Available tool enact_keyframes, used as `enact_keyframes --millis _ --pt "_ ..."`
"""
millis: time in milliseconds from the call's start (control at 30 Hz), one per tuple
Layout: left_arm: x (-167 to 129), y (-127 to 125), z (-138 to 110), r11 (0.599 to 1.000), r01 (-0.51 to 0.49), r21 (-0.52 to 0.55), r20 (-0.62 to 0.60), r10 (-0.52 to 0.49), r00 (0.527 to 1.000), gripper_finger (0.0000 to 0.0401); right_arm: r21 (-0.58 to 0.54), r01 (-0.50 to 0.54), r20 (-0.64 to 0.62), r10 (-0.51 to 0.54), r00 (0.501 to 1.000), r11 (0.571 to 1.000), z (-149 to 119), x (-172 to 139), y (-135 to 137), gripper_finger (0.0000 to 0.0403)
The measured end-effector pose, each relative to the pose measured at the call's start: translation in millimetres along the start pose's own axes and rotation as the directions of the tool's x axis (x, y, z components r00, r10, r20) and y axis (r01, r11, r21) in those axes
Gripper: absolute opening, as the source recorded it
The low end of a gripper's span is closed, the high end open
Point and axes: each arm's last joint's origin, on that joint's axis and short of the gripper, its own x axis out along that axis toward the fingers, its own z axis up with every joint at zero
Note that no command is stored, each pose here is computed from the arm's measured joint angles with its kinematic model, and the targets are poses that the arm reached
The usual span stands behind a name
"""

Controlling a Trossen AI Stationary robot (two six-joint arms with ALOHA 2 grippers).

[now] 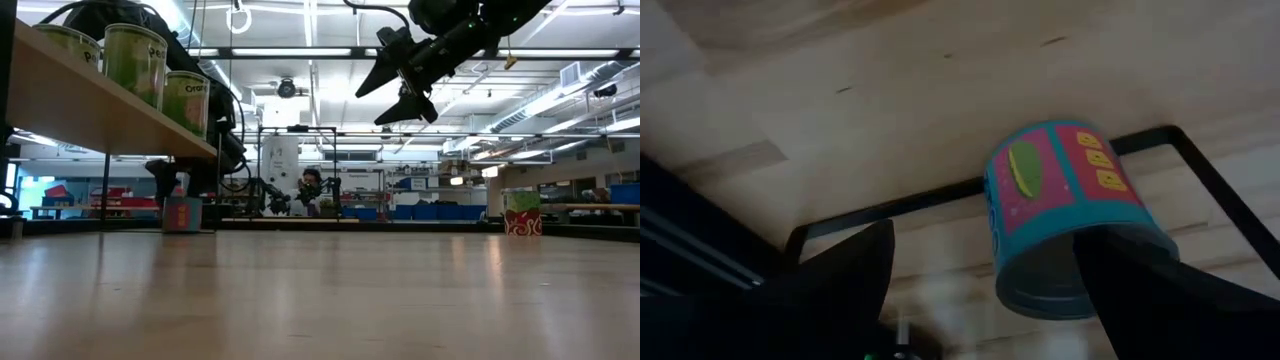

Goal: Pick and place cans onto a shelf
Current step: Put the canned corn on the shelf

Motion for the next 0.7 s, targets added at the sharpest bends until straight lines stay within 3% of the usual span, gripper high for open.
enact_keyframes --millis 267,500,700 --pt "-8 1 2 1.000 -0.016 0.004 0.032 0.016 0.999 0.0316 0.002 0.000 0.000 0.000 1.000 1.000 0 0 0 0.0347" --pt "-25 -2 9 0.999 -0.037 0.002 0.136 0.036 0.990 0.0316 -0.001 0.000 0.000 0.000 1.000 1.000 0 0 0 0.0347" --pt "-27 -2 5 0.999 -0.041 -0.002 0.109 0.041 0.993 0.0316 -0.001 0.001 -0.002 -0.001 1.000 1.000 0 0 0 0.0347"
